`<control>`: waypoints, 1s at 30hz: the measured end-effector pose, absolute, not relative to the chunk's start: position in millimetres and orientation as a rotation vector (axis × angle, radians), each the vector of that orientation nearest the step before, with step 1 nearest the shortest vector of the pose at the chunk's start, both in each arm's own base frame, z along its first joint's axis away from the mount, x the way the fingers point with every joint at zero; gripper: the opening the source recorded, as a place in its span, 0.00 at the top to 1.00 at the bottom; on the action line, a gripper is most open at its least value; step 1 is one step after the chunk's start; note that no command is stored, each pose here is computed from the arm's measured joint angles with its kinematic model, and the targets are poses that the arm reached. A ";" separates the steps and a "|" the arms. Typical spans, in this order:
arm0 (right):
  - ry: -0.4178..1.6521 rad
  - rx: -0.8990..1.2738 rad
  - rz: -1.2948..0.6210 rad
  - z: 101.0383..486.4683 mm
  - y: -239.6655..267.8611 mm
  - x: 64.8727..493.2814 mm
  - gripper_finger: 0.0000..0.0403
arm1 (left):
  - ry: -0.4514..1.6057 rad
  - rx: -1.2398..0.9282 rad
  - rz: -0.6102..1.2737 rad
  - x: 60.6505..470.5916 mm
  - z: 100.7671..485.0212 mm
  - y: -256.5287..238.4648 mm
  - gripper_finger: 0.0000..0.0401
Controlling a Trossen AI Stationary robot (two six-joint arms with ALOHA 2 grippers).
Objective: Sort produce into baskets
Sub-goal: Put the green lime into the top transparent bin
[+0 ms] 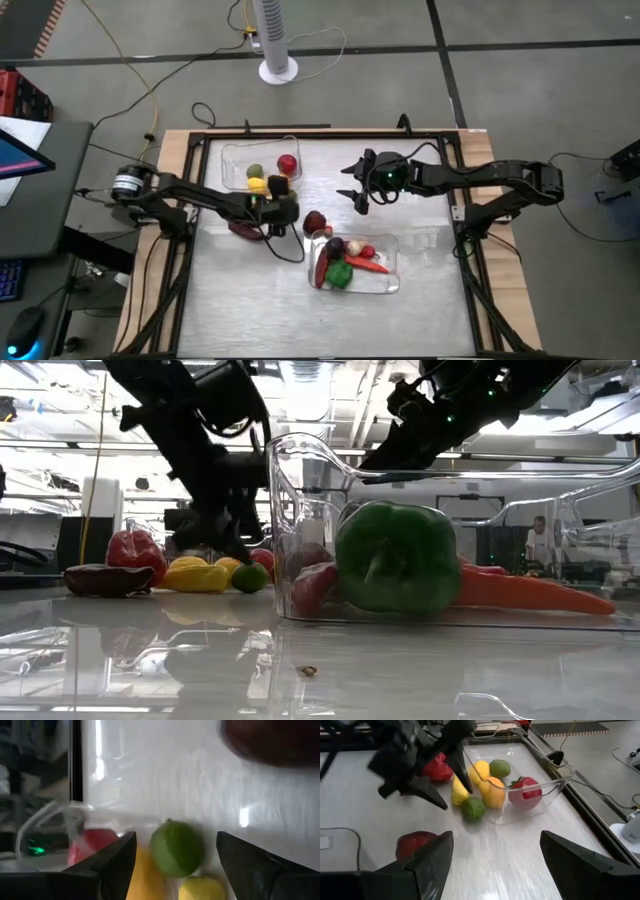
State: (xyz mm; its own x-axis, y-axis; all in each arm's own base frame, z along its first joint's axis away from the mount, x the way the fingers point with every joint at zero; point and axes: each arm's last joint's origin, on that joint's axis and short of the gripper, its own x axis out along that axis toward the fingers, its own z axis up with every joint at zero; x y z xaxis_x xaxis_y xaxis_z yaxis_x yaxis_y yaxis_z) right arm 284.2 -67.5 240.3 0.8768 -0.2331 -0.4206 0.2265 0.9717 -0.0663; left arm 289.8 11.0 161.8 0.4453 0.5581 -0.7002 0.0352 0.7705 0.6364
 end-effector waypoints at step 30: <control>0.449 -0.011 -0.240 239.5 -67.2 283.9 0.19 | 1.317 0.409 0.434 302.3 137.4 22.7 0.49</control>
